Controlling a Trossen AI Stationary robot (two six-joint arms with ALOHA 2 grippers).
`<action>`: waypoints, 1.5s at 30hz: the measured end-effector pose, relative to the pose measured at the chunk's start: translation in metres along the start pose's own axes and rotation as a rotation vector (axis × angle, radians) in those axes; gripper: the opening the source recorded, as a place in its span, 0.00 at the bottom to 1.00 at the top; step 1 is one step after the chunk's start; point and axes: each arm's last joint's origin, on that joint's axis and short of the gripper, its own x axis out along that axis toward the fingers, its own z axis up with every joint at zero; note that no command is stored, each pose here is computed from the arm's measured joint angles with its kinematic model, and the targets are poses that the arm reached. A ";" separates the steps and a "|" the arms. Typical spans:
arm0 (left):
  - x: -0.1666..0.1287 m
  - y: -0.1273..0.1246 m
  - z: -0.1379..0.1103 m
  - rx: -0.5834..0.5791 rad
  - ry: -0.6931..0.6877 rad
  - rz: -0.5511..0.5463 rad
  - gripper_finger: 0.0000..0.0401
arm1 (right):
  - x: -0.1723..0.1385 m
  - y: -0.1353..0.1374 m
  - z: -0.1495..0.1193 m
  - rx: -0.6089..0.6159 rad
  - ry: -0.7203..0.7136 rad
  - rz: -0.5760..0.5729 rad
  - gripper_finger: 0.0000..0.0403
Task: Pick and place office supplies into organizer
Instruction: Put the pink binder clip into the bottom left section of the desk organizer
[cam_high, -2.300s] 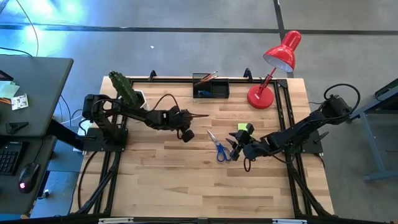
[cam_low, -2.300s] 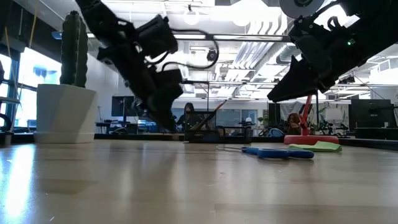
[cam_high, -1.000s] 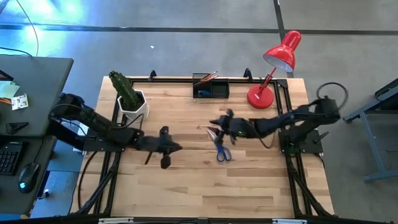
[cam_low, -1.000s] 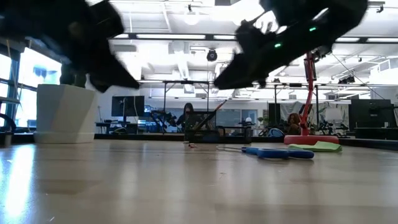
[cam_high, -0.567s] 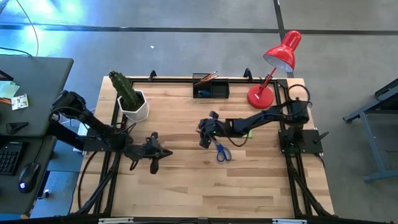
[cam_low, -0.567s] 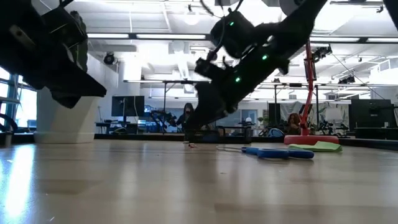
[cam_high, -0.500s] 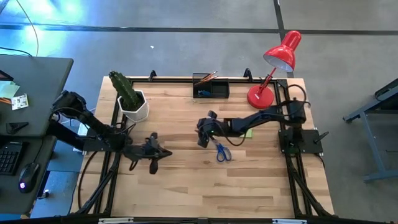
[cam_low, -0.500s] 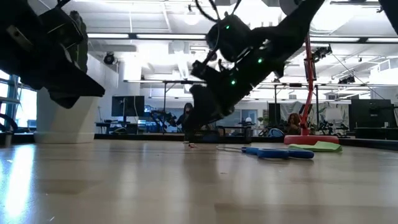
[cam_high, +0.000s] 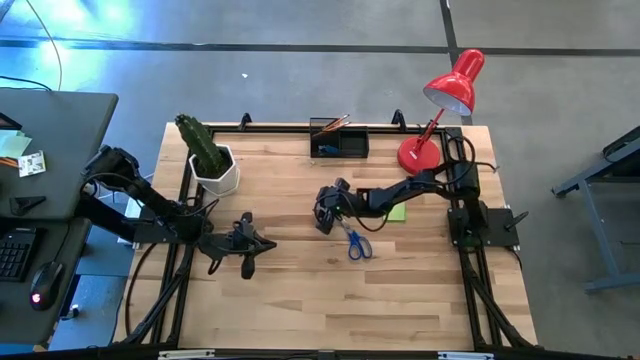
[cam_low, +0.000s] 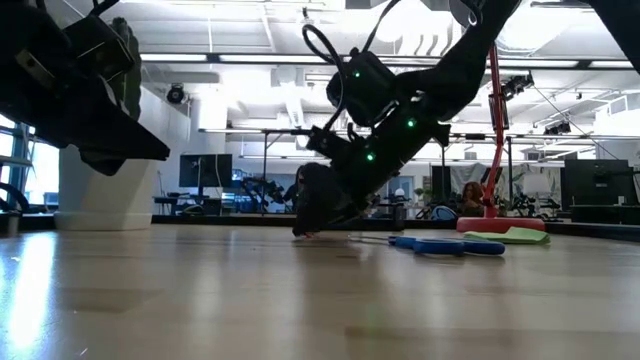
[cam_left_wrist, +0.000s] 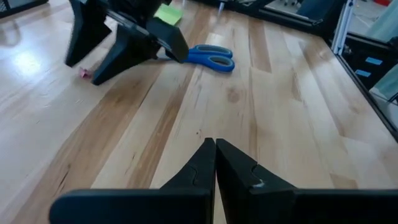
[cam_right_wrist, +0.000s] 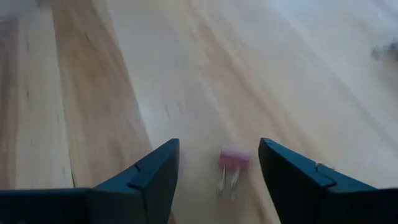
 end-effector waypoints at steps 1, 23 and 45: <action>0.000 0.000 0.000 0.000 0.000 0.000 0.01 | 0.000 0.000 -0.002 -0.003 0.012 0.000 0.52; 0.000 0.000 0.000 -0.007 -0.003 -0.001 0.00 | 0.000 0.000 -0.004 0.038 0.034 -0.015 0.18; 0.000 0.001 -0.001 0.002 0.008 0.005 0.01 | -0.024 -0.011 0.034 0.069 -0.052 0.001 0.13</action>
